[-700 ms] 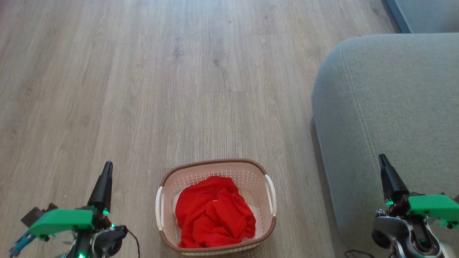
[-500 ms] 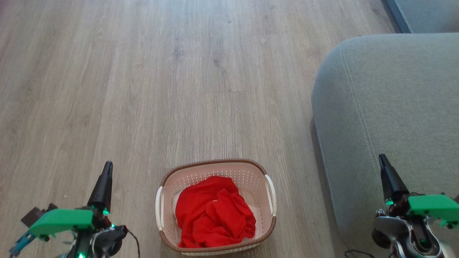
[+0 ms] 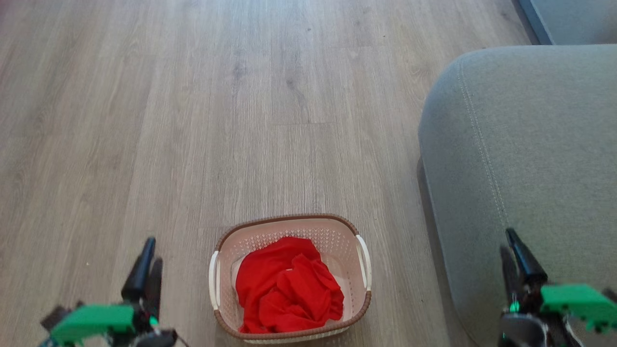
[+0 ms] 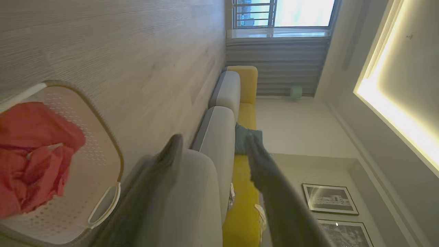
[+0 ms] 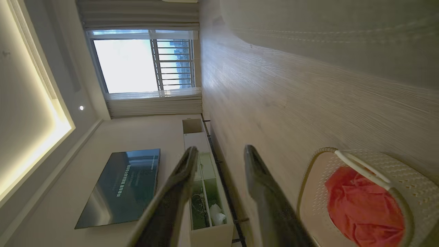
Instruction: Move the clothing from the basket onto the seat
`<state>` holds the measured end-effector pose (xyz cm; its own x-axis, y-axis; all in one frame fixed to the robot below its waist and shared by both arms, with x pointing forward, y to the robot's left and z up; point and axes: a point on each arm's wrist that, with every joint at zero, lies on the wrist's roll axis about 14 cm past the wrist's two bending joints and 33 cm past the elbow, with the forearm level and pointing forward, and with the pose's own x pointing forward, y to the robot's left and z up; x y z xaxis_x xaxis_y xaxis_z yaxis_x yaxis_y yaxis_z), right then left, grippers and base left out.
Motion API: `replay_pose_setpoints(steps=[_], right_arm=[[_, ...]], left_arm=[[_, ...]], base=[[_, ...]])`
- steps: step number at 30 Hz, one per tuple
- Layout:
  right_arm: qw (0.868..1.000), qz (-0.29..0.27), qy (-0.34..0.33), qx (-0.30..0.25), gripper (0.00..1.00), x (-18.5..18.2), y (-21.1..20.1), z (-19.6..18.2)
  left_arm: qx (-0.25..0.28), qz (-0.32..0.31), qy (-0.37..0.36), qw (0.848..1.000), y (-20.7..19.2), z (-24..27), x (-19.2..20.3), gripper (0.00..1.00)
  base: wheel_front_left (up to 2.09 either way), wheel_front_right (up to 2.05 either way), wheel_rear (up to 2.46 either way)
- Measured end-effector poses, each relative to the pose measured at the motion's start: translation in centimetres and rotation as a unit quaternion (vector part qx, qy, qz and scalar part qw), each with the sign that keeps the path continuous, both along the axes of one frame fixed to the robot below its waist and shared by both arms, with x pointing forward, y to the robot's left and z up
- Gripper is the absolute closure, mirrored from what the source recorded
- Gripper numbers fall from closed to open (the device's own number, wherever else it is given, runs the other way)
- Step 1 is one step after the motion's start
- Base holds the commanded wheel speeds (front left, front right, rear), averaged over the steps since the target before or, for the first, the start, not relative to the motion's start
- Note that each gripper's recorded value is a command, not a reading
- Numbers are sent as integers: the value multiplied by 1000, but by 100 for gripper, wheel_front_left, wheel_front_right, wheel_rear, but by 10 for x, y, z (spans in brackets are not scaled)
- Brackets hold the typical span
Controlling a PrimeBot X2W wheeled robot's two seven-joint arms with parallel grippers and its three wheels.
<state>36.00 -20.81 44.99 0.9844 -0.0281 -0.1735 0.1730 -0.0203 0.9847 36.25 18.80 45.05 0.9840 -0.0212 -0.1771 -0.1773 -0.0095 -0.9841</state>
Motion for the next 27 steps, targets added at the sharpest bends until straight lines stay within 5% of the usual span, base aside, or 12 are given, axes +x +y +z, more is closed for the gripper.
replay_pose_setpoints(steps=[16, 27], right_arm=[[999, -12, 24, -33, 0, -11, -6, -14], [993, -9, -5, -118, 0, -1, -12, 9]], left_arm=[[17, 16, 21, 1000, 5, -13, -11, 0], [73, 38, 10, 997, 22, -4, -6, 0]], base=[[0, 0, 0], [0, 0, 0]])
